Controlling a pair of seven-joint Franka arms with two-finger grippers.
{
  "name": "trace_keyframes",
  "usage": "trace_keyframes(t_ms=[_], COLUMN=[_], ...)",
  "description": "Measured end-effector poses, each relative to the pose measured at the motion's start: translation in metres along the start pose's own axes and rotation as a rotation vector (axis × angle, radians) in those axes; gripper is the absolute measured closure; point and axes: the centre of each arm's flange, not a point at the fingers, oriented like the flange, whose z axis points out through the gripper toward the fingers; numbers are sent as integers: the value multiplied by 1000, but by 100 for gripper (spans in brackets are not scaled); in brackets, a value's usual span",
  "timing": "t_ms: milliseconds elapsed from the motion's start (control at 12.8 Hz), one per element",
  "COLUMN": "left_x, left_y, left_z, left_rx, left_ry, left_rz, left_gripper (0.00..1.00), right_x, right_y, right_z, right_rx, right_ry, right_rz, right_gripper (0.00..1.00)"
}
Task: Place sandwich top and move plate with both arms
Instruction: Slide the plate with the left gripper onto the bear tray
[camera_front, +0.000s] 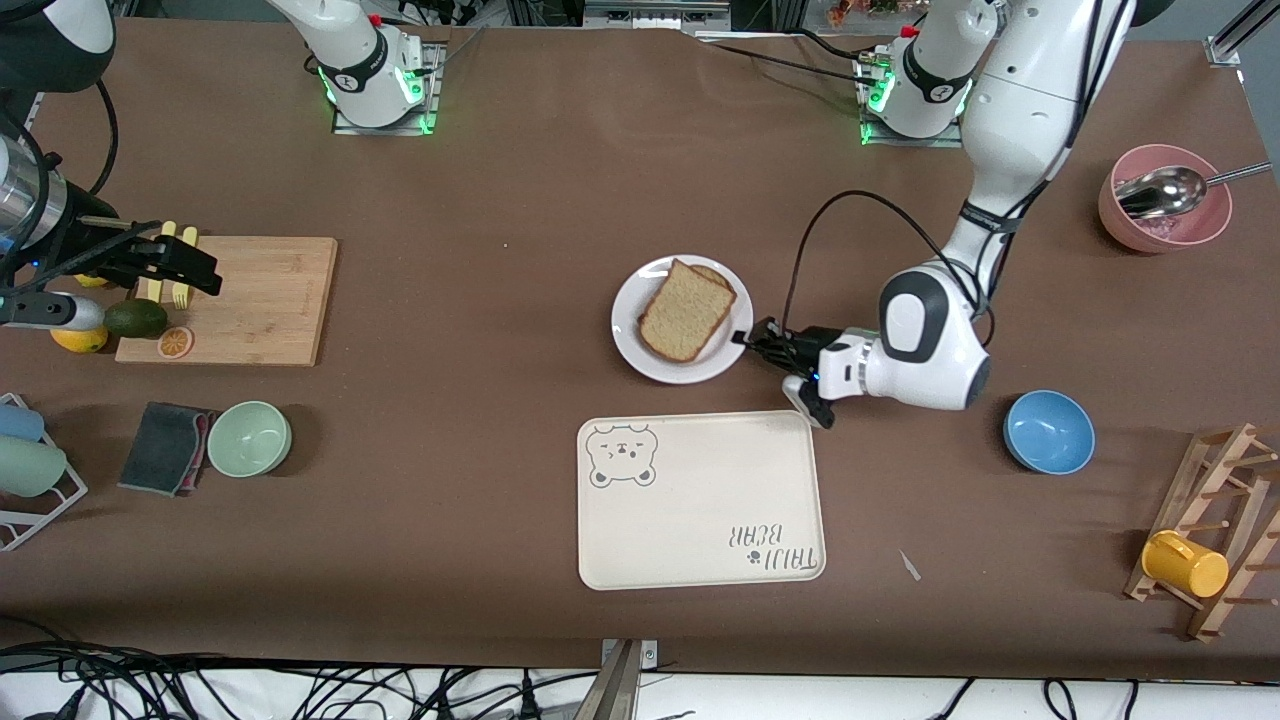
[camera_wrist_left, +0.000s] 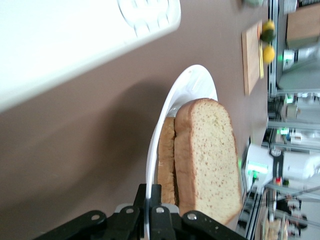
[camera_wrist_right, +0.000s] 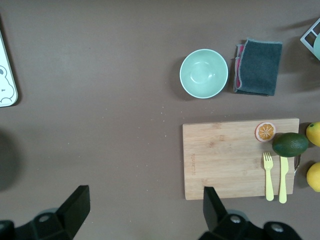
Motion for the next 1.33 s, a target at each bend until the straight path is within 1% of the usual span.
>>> trace_keyframes(t_ms=[156,234,547,703,859,938,1172,1328], left_x=[16,22,50,71,92,98,102,98], left_y=[-14,-21,-29,-41,-67,-79,-104,-115], left_z=[-37,-46,-49,-56,-58,-56,-57,-62], left_rx=[-5,-27,-104,-95,-70,-68,-108,-113], left_ry=[72,108,188,244,320,344,392,402], left_rz=[-33,-59,-188,-229,-289,-314,-369,-385], left_gripper=[95,95,95,95,95,95,95,95], right_x=[3,3,2,1,0,0,-1,-3], right_y=[-1,-3,-24,-24,-22,-22,-28,-37], right_z=[-1,0,-3,-5,-7,-8,-8,-8], right_rx=[3,4,6,7,7,7,9,10], right_ry=[23,28,50,55,60,62,63,62], right_rz=[-1,-4,-37,-36,-32,-31,-9,-1], right_gripper=[0,0,0,0,0,0,0,0])
